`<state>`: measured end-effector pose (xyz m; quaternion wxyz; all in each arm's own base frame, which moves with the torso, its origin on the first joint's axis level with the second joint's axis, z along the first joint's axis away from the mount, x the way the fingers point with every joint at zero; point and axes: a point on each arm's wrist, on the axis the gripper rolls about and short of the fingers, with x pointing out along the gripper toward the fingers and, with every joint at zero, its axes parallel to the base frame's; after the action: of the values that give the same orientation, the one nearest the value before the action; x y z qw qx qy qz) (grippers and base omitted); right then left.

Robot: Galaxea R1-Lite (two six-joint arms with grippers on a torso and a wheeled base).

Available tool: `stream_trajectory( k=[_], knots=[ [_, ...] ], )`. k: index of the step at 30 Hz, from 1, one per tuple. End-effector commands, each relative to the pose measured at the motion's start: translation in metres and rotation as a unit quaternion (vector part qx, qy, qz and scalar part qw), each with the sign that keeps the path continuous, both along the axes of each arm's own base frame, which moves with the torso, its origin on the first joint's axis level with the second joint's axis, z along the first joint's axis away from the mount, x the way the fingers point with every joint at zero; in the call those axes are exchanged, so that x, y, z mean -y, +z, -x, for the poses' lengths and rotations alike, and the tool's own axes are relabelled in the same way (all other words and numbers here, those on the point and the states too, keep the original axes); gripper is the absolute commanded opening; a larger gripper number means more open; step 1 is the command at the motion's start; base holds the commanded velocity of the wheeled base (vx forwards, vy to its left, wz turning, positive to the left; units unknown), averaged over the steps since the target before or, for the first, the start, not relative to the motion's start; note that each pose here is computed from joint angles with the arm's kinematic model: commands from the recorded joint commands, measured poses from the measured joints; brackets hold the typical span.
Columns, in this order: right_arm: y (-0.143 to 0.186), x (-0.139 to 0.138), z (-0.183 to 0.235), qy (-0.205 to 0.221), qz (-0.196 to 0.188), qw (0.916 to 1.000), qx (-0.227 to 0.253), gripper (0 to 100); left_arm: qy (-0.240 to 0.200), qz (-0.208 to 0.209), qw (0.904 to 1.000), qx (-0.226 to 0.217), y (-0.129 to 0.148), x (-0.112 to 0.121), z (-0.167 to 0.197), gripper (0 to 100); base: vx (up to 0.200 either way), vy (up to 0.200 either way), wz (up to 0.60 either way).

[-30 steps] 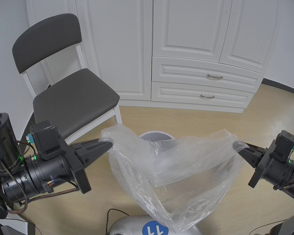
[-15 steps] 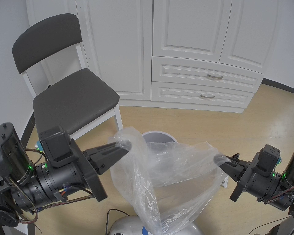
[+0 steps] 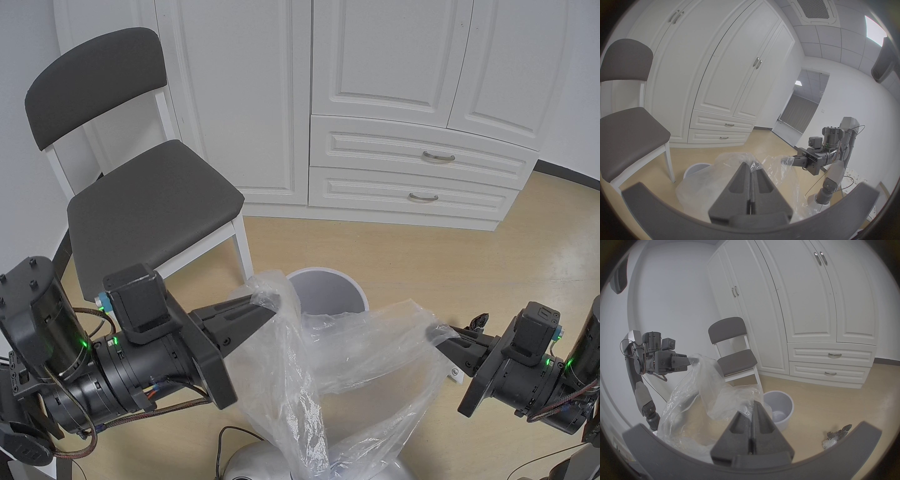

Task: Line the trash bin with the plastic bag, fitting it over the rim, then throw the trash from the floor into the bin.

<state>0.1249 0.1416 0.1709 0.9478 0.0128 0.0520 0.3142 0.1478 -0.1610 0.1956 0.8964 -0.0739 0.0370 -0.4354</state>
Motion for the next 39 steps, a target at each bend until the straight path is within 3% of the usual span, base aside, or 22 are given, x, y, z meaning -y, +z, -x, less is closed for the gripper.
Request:
stream_trajectory(
  k=[1, 7, 13, 16, 22, 26, 33, 39],
  knots=[
    [0.000, -0.001, -0.001, 0.000, 0.000, 1.0000, -0.002, 0, 0.000, 0.000, 1.0000, -0.001, 0.000, 0.001, -0.001, 0, 0.000, 0.000, 0.00],
    [0.002, -0.002, -0.002, -0.003, -0.009, 1.0000, -0.002, 0, 0.004, 0.002, 1.0000, 0.006, 0.003, 0.001, -0.003, 0, 0.000, 0.000, 0.00],
    [0.025, -0.005, -0.008, -0.029, -0.073, 0.9969, -0.005, 0, 0.030, 0.014, 0.9993, 0.016, 0.013, -0.003, -0.002, 0, 0.000, 0.000, 0.00],
    [0.031, -0.009, -0.011, -0.028, -0.068, 0.9972, -0.013, 0, 0.038, 0.012, 0.9991, 0.013, 0.016, 0.000, -0.002, 0, 0.000, 0.000, 0.00],
    [0.052, -0.023, -0.008, -0.004, -0.009, 0.9983, -0.057, 0, 0.065, -0.022, 0.9975, -0.019, 0.034, 0.011, -0.016, 0, 0.000, 0.000, 0.00],
    [0.066, -0.029, -0.012, -0.001, 0.007, 0.9967, -0.081, 0, 0.071, -0.037, 0.9959, -0.040, 0.056, 0.015, -0.015, 0, 0.000, 0.000, 0.00],
    [0.071, -0.037, -0.025, -0.026, -0.060, 0.9887, -0.135, 0, 0.065, 0.007, 0.9920, -0.108, 0.079, 0.026, -0.017, 0, 0.000, 0.000, 0.00],
    [0.060, -0.043, -0.039, -0.046, -0.073, 0.9818, -0.170, 0, 0.070, 0.032, 0.9861, -0.147, 0.074, 0.032, -0.025, 0, 0.000, 0.000, 0.00]
  ],
)
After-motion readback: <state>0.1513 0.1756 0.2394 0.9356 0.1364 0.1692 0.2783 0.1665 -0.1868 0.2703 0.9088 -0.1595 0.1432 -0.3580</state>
